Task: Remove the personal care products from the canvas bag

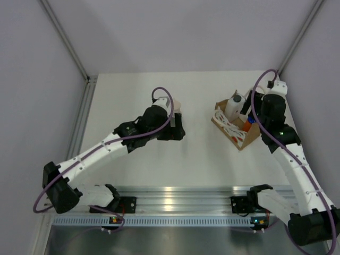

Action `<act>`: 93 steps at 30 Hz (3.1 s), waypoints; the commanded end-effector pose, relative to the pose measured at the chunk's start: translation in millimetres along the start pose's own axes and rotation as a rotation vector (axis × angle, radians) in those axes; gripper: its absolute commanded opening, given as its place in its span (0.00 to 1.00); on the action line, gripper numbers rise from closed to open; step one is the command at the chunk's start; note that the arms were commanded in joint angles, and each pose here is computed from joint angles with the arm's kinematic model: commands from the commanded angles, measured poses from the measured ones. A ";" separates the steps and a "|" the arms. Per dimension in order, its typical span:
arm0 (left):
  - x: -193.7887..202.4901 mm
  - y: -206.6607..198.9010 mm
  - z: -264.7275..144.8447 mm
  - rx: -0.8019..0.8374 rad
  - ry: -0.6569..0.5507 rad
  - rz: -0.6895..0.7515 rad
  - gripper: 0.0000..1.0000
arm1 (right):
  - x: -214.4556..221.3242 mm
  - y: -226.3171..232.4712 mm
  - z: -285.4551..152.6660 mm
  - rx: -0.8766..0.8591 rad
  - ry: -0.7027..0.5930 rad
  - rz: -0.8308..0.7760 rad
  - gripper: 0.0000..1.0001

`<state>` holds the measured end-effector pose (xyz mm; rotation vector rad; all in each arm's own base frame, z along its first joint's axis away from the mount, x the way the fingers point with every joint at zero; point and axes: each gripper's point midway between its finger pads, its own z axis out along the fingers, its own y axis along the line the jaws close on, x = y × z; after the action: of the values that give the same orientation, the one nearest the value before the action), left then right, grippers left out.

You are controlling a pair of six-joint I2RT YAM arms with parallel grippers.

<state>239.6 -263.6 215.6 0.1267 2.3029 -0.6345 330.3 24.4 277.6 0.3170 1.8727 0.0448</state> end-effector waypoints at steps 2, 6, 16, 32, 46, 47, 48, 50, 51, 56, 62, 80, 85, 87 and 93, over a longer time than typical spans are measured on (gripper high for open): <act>-41.9 -67.2 17.9 0.178 -0.071 -0.019 0.98 | 39.3 -26.4 1.3 0.056 0.164 -0.115 0.74; -46.9 -104.3 33.4 0.252 -0.026 0.008 0.98 | 36.3 -30.0 8.2 0.086 0.169 -0.128 0.68; -14.6 -93.0 28.8 0.227 0.005 0.089 0.98 | 52.3 -50.9 44.1 0.193 0.300 -0.203 0.64; 31.2 -46.7 8.4 0.185 0.070 0.143 0.98 | 96.6 -64.9 75.6 0.168 0.470 -0.248 0.70; 34.2 -35.9 1.3 0.168 0.061 0.177 0.98 | 126.7 -72.5 90.5 0.164 0.540 -0.242 0.69; 35.1 -34.9 1.8 0.165 0.062 0.178 0.98 | 132.3 -75.2 90.0 0.172 0.553 -0.248 0.67; 34.5 -34.2 1.4 0.163 0.060 0.175 0.98 | 133.6 -77.7 91.1 0.186 0.551 -0.250 0.64; 35.2 -33.6 1.2 0.162 0.059 0.174 0.98 | 138.0 -81.2 90.6 0.200 0.554 -0.249 0.56; 35.7 -33.1 1.0 0.161 0.060 0.174 0.98 | 137.5 -80.7 91.3 0.199 0.548 -0.248 0.53; 38.2 -30.4 2.1 0.152 0.064 0.171 0.98 | 128.1 -81.1 93.4 0.208 0.488 -0.228 0.28; 38.1 -26.8 0.8 0.141 0.054 0.163 0.98 | 108.5 -68.9 96.2 0.155 0.416 -0.203 0.00; -3.3 9.4 -41.9 -0.021 -0.139 0.159 0.98 | 38.0 -35.1 74.0 0.012 0.166 -0.133 0.00; -13.2 25.2 -55.5 -0.101 -0.176 0.165 0.98 | 12.4 -26.0 59.8 -0.014 0.119 -0.120 0.00; -15.5 29.7 -59.9 -0.122 -0.183 0.164 0.98 | 5.0 -24.2 52.3 -0.017 0.107 -0.109 0.00; -22.9 49.2 -78.9 -0.213 -0.211 0.168 0.98 | -16.7 -14.4 33.0 -0.050 0.090 -0.098 0.00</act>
<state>217.6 -202.9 237.7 0.1939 2.1598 -0.3684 357.1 -1.1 209.4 0.1815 2.1517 -0.0164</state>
